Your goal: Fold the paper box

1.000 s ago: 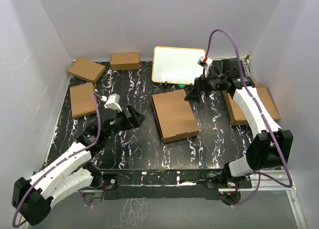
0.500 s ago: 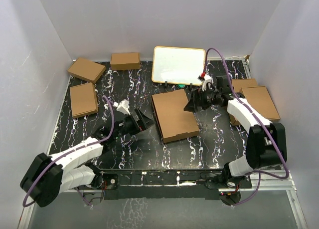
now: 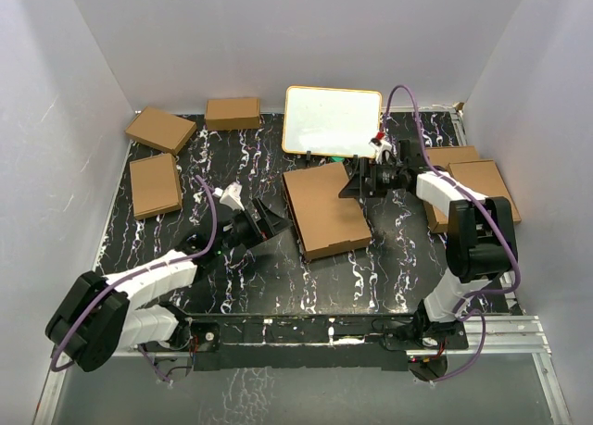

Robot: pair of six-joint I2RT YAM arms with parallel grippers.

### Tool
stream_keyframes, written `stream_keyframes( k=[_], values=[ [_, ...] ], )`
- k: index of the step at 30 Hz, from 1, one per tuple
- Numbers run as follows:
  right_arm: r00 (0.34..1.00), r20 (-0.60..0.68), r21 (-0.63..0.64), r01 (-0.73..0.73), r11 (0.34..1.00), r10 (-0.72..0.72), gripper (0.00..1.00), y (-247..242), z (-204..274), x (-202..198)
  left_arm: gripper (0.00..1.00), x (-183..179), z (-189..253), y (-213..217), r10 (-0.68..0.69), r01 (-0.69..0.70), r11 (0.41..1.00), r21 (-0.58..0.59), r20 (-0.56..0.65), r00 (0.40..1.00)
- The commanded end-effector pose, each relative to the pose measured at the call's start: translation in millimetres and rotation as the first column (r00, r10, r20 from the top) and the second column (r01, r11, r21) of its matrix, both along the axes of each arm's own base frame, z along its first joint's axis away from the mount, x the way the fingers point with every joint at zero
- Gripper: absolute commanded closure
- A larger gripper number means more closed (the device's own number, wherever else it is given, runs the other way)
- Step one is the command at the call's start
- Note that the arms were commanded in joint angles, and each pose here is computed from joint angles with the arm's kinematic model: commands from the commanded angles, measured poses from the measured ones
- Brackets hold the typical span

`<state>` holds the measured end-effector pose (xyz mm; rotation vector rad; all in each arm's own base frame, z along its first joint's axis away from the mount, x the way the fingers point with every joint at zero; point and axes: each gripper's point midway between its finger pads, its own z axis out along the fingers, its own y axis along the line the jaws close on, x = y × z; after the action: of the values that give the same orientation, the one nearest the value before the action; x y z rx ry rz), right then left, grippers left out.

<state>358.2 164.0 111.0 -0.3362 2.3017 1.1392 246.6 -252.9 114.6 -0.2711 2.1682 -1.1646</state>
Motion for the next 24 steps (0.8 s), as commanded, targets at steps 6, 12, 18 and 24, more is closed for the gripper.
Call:
stream_keyframes(
  k=[6,12,18,24],
  values=[
    [0.999,-0.017,0.047,0.04,0.998,-0.04,0.2,-19,-6,10,0.03,6,5,-5,-0.025,0.026,0.999,-0.039,0.016,1.0],
    [0.997,0.076,0.098,-0.038,0.994,0.031,0.21,-12,24,4,0.03,10,7,-7,-0.027,0.028,0.999,-0.047,0.019,0.999],
    [0.994,0.091,-0.071,0.071,0.995,-0.064,0.21,-34,1,15,0.03,14,4,-12,-0.034,0.034,0.998,-0.049,0.007,0.999],
    [0.995,0.06,-0.093,0.082,0.992,-0.076,0.23,-37,-13,17,0.03,16,-1,-15,-0.038,0.038,0.998,-0.052,-0.006,0.999]
  ],
)
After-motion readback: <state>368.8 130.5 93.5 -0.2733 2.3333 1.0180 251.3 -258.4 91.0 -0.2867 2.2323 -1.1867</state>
